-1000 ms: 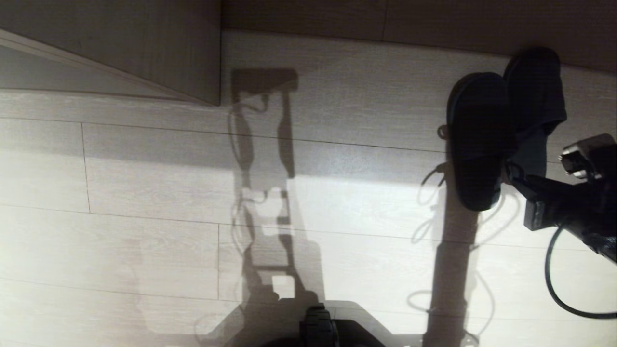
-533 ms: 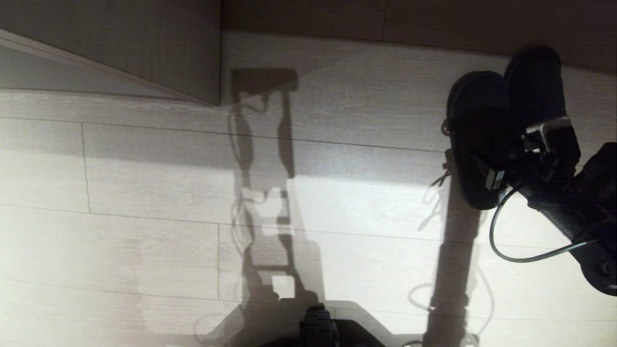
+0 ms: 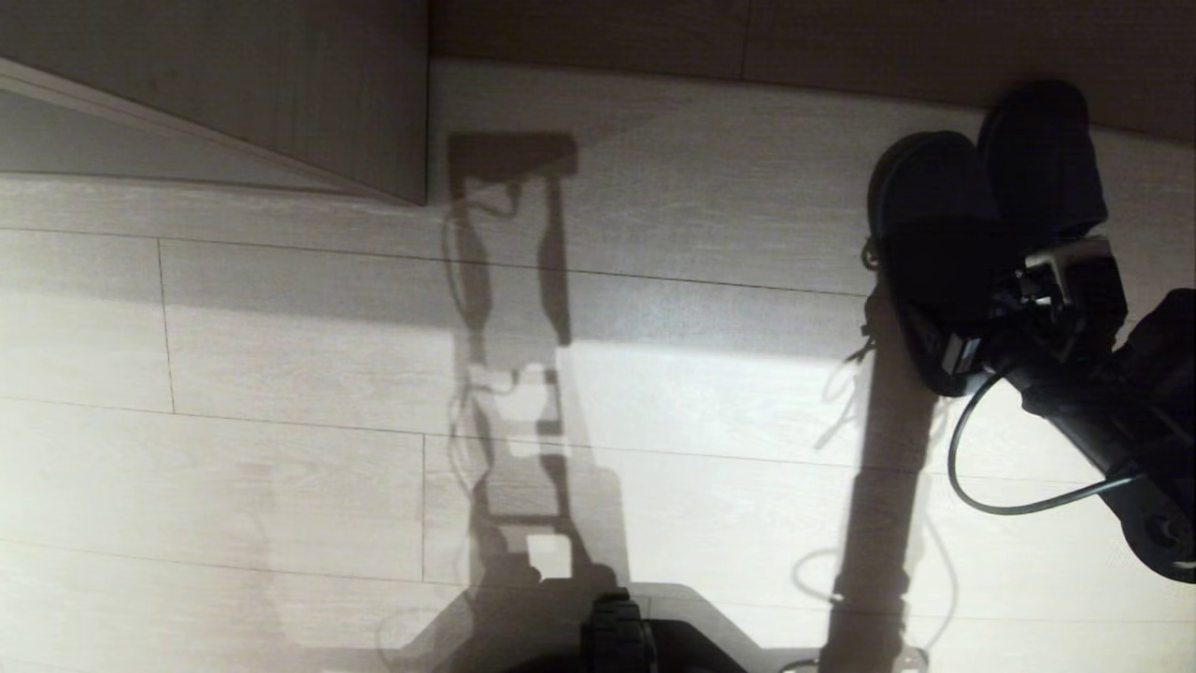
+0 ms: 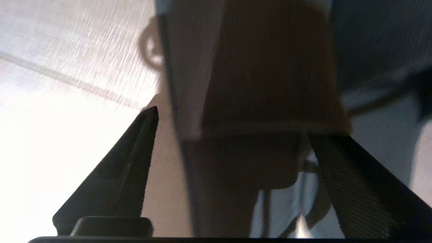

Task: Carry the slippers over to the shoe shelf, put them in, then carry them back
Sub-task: Pick up the slippers on the floor

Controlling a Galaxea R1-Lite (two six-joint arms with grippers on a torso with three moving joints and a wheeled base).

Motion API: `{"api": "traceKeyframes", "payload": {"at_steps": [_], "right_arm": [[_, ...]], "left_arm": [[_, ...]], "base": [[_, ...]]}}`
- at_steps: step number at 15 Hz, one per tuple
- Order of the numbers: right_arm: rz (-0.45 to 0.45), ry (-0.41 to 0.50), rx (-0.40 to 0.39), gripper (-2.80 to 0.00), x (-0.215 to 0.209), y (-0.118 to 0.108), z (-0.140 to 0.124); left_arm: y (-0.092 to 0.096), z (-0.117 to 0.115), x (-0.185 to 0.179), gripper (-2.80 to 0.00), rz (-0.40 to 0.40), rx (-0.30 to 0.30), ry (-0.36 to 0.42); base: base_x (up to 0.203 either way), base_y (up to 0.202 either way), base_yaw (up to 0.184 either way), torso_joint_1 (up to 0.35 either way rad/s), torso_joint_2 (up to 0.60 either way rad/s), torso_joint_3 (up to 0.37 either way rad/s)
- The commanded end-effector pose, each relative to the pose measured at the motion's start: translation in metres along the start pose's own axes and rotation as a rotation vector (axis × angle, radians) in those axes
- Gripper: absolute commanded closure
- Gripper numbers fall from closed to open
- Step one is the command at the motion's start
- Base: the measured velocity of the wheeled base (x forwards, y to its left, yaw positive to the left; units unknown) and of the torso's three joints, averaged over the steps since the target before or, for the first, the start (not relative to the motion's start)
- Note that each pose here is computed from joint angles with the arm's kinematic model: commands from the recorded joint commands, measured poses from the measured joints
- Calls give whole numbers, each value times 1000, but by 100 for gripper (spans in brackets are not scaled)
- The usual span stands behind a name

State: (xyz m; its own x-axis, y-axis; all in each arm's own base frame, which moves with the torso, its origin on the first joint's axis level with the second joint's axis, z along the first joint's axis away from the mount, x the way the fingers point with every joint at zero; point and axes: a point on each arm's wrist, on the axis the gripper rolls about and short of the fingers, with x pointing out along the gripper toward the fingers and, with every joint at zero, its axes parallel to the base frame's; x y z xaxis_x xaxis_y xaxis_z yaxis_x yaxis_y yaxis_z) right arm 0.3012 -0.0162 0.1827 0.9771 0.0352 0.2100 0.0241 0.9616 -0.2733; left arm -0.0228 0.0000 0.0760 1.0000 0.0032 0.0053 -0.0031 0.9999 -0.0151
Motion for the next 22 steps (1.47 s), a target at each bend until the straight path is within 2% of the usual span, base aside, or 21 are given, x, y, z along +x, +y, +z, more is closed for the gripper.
{"api": "traceKeyframes", "payload": {"at_steps": [1, 3, 5, 9, 12, 15, 17, 20, 21, 22], "right_arm": [[2, -18, 1, -280, -8, -2, 9], [-4, -42, -5, -280, -19, -4, 23], [-5, -23, -12, -280, -30, -8, 33], [-65, 42, -70, -280, -33, -29, 20], [-57, 60, -64, -280, -32, -35, 11], [-52, 60, -18, -280, -14, -40, -2], [-65, 21, -10, -280, -5, -42, -9], [-75, -72, 101, -280, 11, -46, -12], [-59, -96, 136, -280, 13, -46, -11], [2, -120, 176, -280, 14, -45, -10]], "left_arm": [[0, 0, 0, 0, 1, 0, -1], [0, 0, 0, 0, 0, 0, -1], [0, 0, 0, 0, 0, 0, -2], [0, 0, 0, 0, 1, 0, -1], [0, 0, 0, 0, 1, 0, -1], [0, 0, 0, 0, 1, 0, -1], [0, 0, 0, 0, 1, 1, -1], [0, 0, 0, 0, 1, 1, -1], [0, 0, 0, 0, 0, 3, -1], [0, 0, 0, 0, 0, 3, 1]], "base": [[0, 0, 0, 0, 0, 0], [0, 0, 0, 0, 0, 0], [0, 0, 0, 0, 0, 0], [0, 0, 0, 0, 0, 0], [0, 0, 0, 0, 0, 0], [0, 0, 0, 0, 0, 0], [0, 0, 0, 0, 0, 0], [0, 0, 0, 0, 0, 0], [0, 0, 0, 0, 0, 0], [0, 0, 0, 0, 0, 0]]}}
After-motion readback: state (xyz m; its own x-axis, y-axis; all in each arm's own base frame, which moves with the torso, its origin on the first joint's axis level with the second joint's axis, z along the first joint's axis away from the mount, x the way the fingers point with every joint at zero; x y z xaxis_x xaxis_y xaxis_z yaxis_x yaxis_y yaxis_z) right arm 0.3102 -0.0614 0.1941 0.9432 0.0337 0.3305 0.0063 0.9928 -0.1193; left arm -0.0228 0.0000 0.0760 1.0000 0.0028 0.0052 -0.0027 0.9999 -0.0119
